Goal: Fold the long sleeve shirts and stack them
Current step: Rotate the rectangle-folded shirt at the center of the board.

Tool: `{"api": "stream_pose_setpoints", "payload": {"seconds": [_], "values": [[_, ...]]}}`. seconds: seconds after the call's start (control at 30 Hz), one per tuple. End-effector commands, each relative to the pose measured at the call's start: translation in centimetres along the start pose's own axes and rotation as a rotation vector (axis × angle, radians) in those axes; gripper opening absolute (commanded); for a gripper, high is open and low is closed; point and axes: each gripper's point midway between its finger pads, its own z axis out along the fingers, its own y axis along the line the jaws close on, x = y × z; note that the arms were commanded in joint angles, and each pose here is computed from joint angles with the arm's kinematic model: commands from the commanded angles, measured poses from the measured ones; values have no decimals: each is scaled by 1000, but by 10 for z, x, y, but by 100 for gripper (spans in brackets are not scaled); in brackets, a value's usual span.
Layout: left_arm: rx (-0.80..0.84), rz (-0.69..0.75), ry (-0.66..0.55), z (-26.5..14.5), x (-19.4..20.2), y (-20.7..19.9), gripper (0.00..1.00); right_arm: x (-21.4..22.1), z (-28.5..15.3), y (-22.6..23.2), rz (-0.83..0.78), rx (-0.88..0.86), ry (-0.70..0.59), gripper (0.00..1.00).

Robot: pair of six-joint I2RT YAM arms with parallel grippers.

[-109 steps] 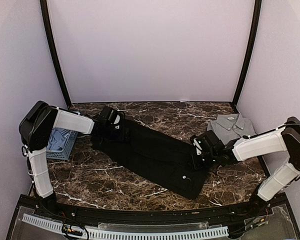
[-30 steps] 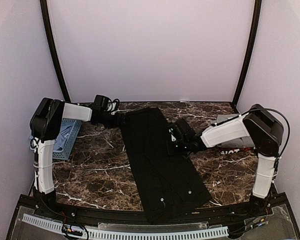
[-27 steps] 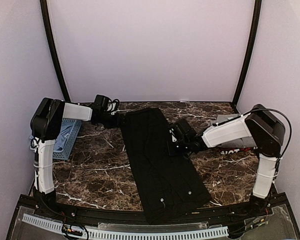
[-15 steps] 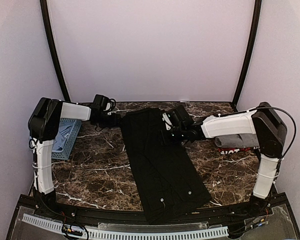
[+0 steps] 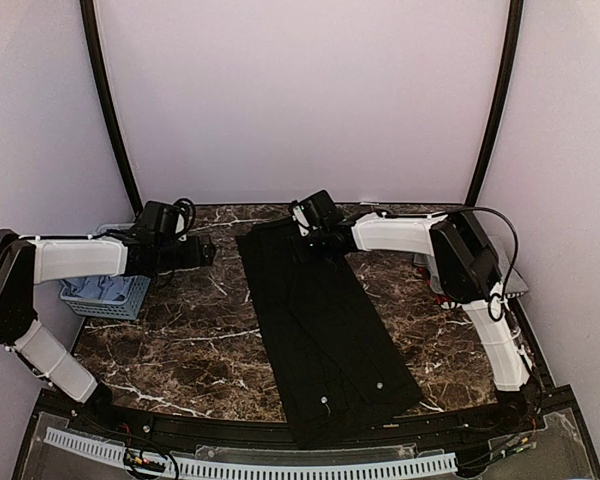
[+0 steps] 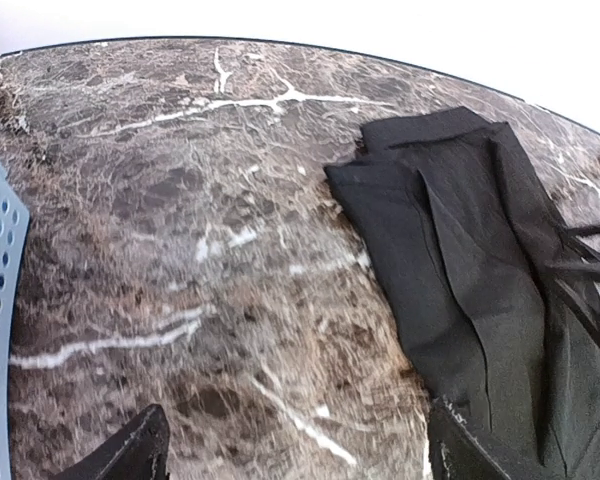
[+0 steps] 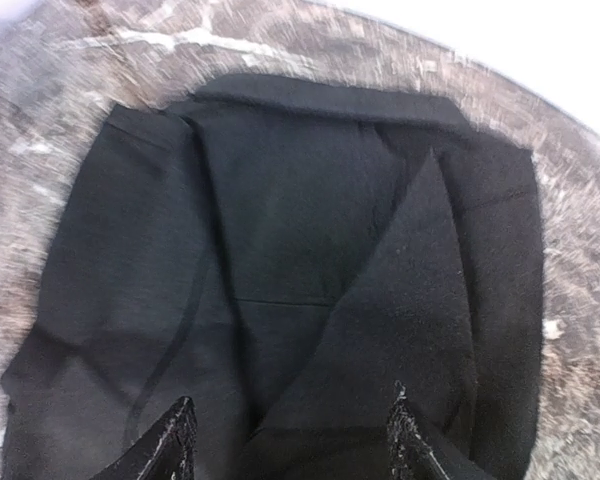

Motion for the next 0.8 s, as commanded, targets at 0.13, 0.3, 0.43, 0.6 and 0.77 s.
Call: {"api": "stream_pose_setpoints", "payload": {"seconds": [0.13,0.3,0.43,0.6,0.77], "values": [[-103,39,-29,-54,22,13,89,21,42,-24,25,54,70,61],[-108,31,-38,-67,31,15,99,31,59,-52,121,96,103,62],[-72,8,-19,-68,49,7,99,41,65,-85,234,134,135,62],[-18,7,4,-65,65,-8,99,40,57,-132,374,197,104,62],[53,42,34,-60,70,-26,99,27,53,-168,499,204,45,61]]}}
